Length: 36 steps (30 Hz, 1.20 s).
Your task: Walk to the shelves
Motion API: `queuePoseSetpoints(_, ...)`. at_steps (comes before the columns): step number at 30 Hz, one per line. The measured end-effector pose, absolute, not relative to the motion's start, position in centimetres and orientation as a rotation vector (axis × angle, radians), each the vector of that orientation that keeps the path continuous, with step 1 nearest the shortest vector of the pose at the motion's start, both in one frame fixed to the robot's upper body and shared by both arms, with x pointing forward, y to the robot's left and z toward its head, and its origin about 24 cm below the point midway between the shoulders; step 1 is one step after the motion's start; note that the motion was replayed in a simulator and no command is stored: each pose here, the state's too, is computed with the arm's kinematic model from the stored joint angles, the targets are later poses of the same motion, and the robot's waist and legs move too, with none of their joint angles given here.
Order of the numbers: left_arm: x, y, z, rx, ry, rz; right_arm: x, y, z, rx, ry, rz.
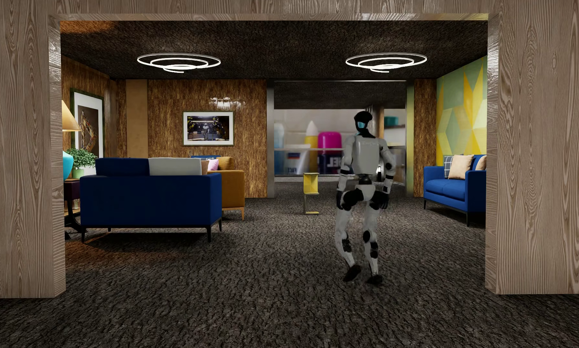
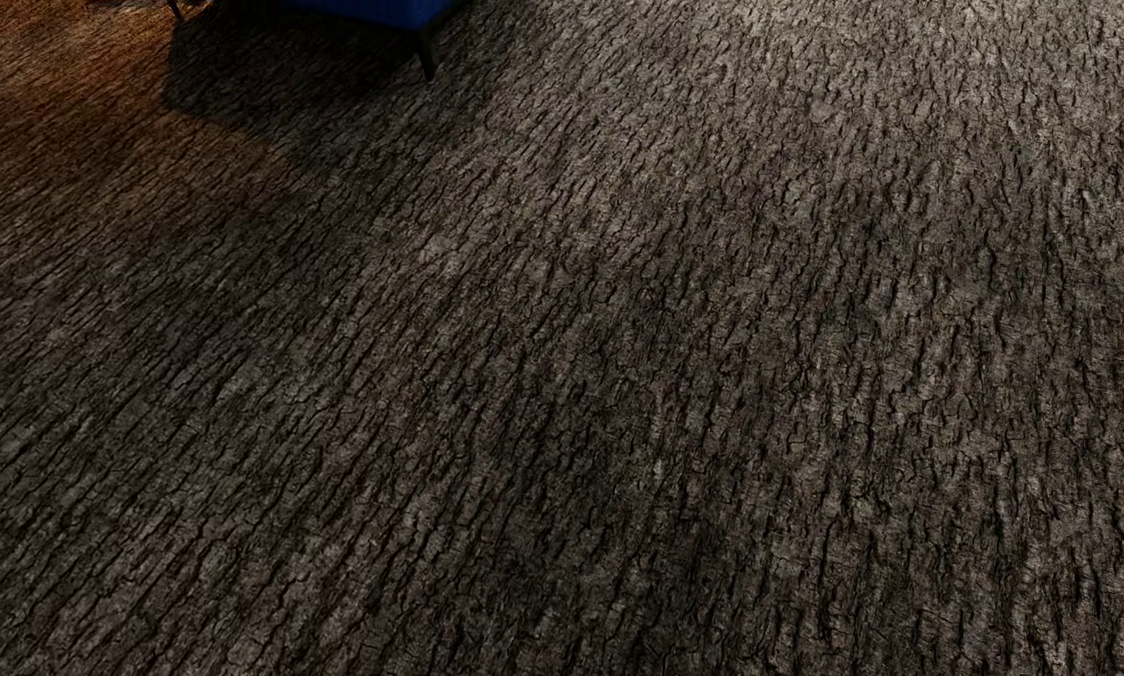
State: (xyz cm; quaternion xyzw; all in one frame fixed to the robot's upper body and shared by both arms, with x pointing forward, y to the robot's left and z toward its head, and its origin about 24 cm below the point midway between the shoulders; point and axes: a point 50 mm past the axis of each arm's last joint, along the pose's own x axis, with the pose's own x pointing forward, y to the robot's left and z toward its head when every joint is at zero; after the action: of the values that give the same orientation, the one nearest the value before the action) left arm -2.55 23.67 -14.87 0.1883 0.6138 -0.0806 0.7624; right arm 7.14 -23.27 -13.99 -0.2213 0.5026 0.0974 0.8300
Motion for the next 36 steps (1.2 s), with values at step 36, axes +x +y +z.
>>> queuePoseSetpoints(36, -9.6, 23.3, -14.9, 0.437, 1.584, -0.27, 14.5, -21.5, -10.4, -0.491, 0.767, 0.255)
